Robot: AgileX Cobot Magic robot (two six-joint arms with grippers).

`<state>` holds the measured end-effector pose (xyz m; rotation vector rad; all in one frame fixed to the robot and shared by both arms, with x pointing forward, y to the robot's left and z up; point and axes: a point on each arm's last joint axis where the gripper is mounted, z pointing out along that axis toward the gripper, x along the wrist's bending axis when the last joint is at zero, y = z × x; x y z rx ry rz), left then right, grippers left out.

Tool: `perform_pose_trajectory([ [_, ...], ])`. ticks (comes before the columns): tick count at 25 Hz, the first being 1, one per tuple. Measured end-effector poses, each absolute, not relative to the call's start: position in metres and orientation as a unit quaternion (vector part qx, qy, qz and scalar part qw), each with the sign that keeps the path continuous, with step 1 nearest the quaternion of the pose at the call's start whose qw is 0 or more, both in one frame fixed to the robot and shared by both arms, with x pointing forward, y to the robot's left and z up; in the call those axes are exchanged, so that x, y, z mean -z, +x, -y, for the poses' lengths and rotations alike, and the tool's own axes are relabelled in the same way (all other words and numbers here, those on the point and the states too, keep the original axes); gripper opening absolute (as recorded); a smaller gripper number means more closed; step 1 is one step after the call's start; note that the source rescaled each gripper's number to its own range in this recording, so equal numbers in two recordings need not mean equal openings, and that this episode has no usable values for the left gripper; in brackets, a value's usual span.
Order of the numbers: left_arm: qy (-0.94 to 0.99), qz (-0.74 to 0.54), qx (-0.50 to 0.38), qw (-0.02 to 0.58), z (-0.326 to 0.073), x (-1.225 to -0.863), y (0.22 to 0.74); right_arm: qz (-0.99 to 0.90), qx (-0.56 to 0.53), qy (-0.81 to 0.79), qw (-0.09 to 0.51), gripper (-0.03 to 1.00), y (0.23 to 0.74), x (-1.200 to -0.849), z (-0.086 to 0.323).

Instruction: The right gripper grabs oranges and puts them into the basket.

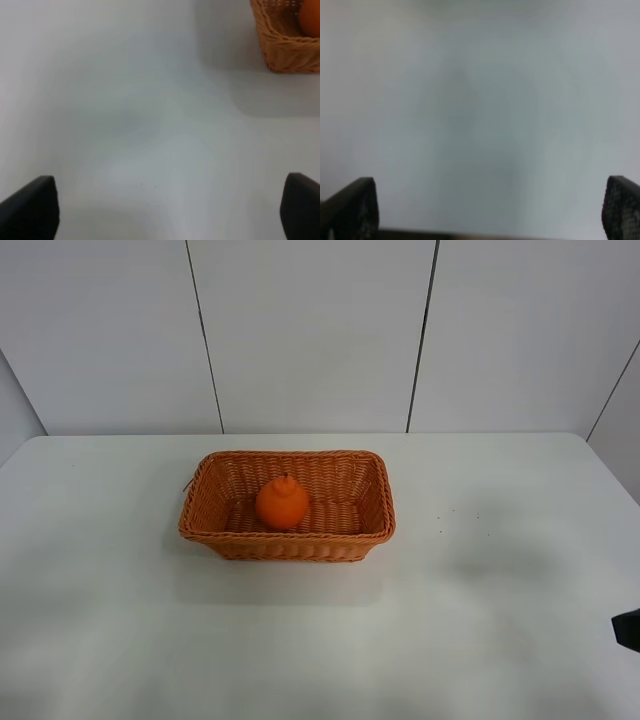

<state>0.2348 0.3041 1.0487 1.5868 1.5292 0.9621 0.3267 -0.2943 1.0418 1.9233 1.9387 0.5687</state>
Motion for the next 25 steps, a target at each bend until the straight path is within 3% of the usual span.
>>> perform_pose_trajectory([
  [5,0.616,-0.593,-0.373,0.360,-0.304,-1.049,0.235,-0.654,-0.289,0.645,0.271,0.98,0.283,-1.048,0.296],
  [12,0.616,-0.593,-0.373,0.360,-0.304,-1.049,0.235,-0.612,-0.371,0.603,0.353,0.98,0.244,-1.054,0.298],
  [25,0.616,-0.593,-0.373,0.360,-0.304,-1.049,0.235,-0.601,-0.384,0.594,0.372,0.98,0.235,-1.053,0.299],
])
